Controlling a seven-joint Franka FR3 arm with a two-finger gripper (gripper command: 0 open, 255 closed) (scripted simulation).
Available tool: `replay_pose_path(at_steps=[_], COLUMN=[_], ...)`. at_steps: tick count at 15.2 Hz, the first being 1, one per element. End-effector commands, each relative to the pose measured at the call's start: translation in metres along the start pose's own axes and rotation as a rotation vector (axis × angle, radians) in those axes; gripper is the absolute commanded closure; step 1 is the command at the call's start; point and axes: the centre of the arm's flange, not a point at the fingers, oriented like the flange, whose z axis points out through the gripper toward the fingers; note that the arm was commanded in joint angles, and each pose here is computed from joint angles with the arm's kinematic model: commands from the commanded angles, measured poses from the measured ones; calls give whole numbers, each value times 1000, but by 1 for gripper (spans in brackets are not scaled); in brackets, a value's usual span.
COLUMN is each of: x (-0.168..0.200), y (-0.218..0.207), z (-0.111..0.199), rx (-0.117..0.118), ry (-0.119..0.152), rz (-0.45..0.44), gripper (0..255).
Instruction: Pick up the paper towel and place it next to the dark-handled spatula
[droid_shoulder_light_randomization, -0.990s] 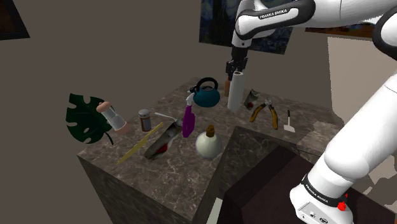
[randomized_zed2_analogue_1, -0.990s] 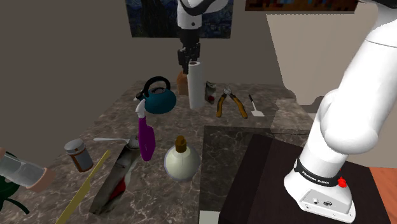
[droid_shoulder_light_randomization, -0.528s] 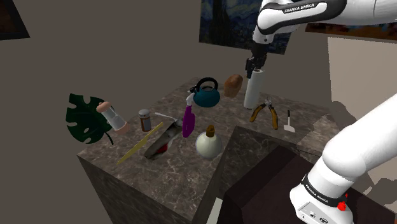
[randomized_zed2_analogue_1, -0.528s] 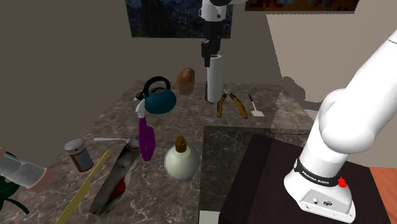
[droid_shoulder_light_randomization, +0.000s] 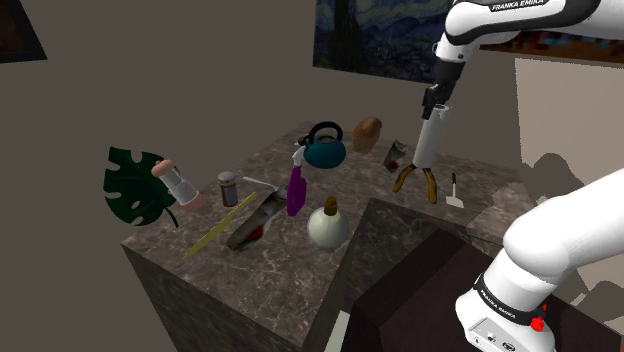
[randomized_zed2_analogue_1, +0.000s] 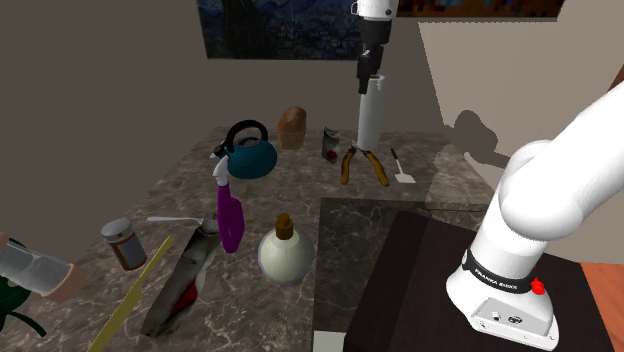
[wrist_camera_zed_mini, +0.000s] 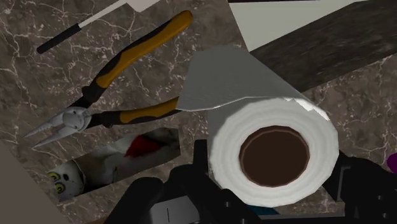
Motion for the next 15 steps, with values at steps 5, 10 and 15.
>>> replay_pose_path(at_steps=[5,10,15], x=[-56,-104,-152], y=[51,93,136], z=[-21,-37,-54], rx=[0,0,0], ry=[0,0,0], rz=[-1,-1,-1], gripper=[255,255,255])
